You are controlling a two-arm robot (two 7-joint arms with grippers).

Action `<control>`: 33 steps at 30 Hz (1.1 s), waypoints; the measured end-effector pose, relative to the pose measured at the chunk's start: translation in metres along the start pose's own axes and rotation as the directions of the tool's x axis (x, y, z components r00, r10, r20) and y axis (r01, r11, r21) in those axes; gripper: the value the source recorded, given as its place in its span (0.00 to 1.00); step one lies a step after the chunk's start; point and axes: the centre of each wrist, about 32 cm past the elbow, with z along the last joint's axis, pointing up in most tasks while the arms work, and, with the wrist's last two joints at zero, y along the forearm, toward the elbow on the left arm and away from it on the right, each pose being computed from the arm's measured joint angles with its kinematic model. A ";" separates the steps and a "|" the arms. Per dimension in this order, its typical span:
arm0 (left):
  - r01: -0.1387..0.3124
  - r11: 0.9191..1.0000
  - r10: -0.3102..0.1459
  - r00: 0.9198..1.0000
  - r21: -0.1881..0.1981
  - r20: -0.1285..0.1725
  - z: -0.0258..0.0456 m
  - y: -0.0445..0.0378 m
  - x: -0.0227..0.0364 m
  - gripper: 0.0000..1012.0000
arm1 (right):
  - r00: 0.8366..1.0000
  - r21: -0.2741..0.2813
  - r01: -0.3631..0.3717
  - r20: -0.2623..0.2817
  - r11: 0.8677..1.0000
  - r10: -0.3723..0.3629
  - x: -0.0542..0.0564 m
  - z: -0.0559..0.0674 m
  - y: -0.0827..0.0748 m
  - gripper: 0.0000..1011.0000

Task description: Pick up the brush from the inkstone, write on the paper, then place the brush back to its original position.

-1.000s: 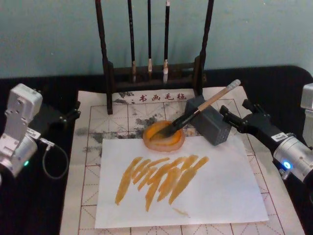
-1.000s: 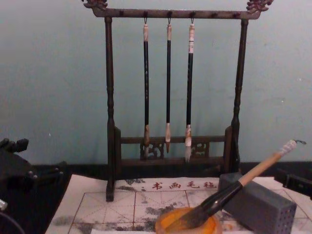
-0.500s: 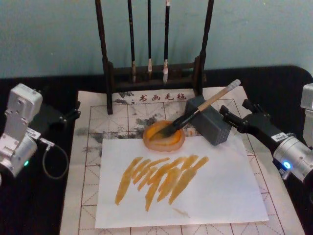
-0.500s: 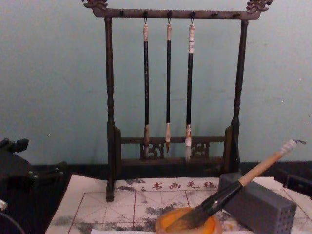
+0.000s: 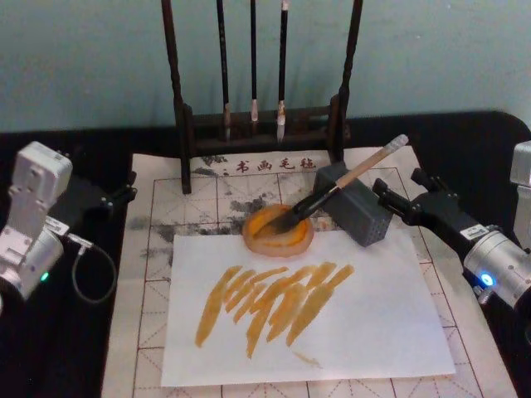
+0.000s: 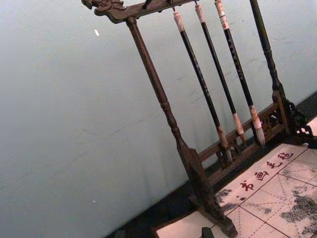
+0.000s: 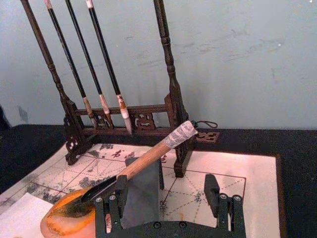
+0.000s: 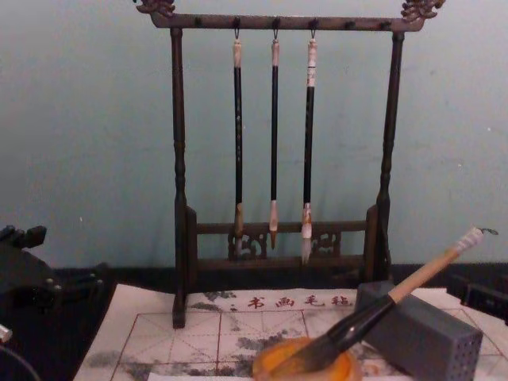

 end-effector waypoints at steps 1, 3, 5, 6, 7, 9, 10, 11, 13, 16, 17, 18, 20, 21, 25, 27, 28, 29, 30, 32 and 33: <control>0.000 1.000 0.000 1.000 0.000 0.000 0.0000 0.0000 0.0000 0.99 | 1.000 0.000 0.000 0.000 1.000 0.000 0.000 0.000 0.000 0.99; 0.000 1.000 0.000 1.000 0.000 0.000 0.0000 0.0000 0.0000 0.99 | 1.000 0.000 0.000 0.000 1.000 0.000 0.000 0.000 0.000 0.99; 0.000 1.000 0.000 1.000 0.000 0.000 0.0000 0.0000 0.0000 0.99 | 1.000 0.000 0.000 0.000 1.000 0.000 0.000 0.000 0.000 0.99; 0.000 1.000 0.000 1.000 0.000 0.000 0.0000 0.0000 0.0000 0.99 | 1.000 0.000 0.000 0.000 1.000 0.000 0.000 0.000 0.000 0.99; 0.000 1.000 0.000 1.000 0.000 0.000 0.0000 0.0000 0.0000 0.99 | 1.000 0.000 0.000 0.000 1.000 0.000 0.000 0.000 0.000 0.99; 0.000 1.000 0.000 1.000 0.000 0.000 0.0000 0.0000 0.0000 0.99 | 1.000 0.000 0.000 0.000 1.000 0.000 0.000 0.000 0.000 0.99; 0.000 1.000 0.000 1.000 0.000 0.000 0.0000 0.0000 0.0000 0.99 | 1.000 0.000 0.000 0.000 1.000 0.000 0.000 0.000 0.000 0.99; 0.000 1.000 0.000 1.000 0.000 0.000 0.0000 0.0000 0.0000 0.99 | 1.000 0.000 0.000 0.000 1.000 0.000 0.000 0.000 0.000 0.99; 0.000 1.000 0.000 1.000 0.000 0.000 0.0000 0.0000 0.0000 0.99 | 1.000 0.000 0.000 0.000 1.000 0.000 0.000 0.000 0.000 0.99; 0.000 1.000 0.000 1.000 0.000 0.000 0.0000 0.0000 0.0000 0.99 | 1.000 0.000 0.000 0.000 1.000 0.000 0.000 0.000 0.000 0.99; 0.000 1.000 0.000 1.000 0.000 0.000 0.0000 0.0000 0.0000 0.99 | 1.000 0.000 0.000 0.000 1.000 0.000 0.000 0.000 0.000 0.99; 0.000 1.000 0.000 1.000 0.000 0.000 0.0000 0.0000 0.0000 0.99 | 1.000 0.000 0.000 0.000 1.000 0.000 0.000 0.000 0.000 0.99; 0.000 1.000 0.000 1.000 0.000 0.000 0.0000 0.0000 0.0000 0.99 | 1.000 0.000 0.000 0.000 1.000 0.000 0.000 0.000 0.000 0.99; 0.000 1.000 0.000 1.000 0.000 0.000 0.0000 0.0000 0.0000 0.99 | 1.000 0.000 0.000 0.000 1.000 0.000 0.000 0.000 0.000 0.99; 0.000 1.000 0.000 1.000 0.000 0.000 0.0000 0.0000 0.0000 0.99 | 1.000 0.000 0.000 0.000 1.000 0.000 0.000 0.000 0.000 0.99; 0.000 1.000 0.000 1.000 0.000 0.000 0.0000 0.0000 0.0000 0.99 | 1.000 0.000 0.000 0.000 1.000 0.000 0.000 0.000 0.000 0.99; 0.000 1.000 0.000 1.000 0.000 0.000 0.0000 0.0000 0.0000 0.99 | 1.000 0.000 0.000 0.000 1.000 0.000 0.000 0.000 0.000 0.99; 0.000 1.000 0.000 1.000 0.000 0.000 0.0000 0.0000 0.0000 0.99 | 1.000 0.000 0.000 0.000 1.000 0.000 0.000 0.000 0.000 0.99; 0.000 1.000 0.000 1.000 0.000 0.000 0.0000 0.0000 0.0000 0.99 | 1.000 0.000 0.000 0.000 1.000 0.000 0.000 0.000 0.000 0.99; 0.000 1.000 0.000 1.000 0.000 0.000 0.0000 0.0000 0.0000 0.99 | 1.000 0.000 0.000 0.000 1.000 0.000 0.000 0.000 0.000 0.99; 0.000 1.000 0.000 1.000 0.000 0.000 0.0000 0.0000 0.0000 0.99 | 1.000 0.000 0.000 0.000 1.000 0.000 0.000 0.000 0.000 0.99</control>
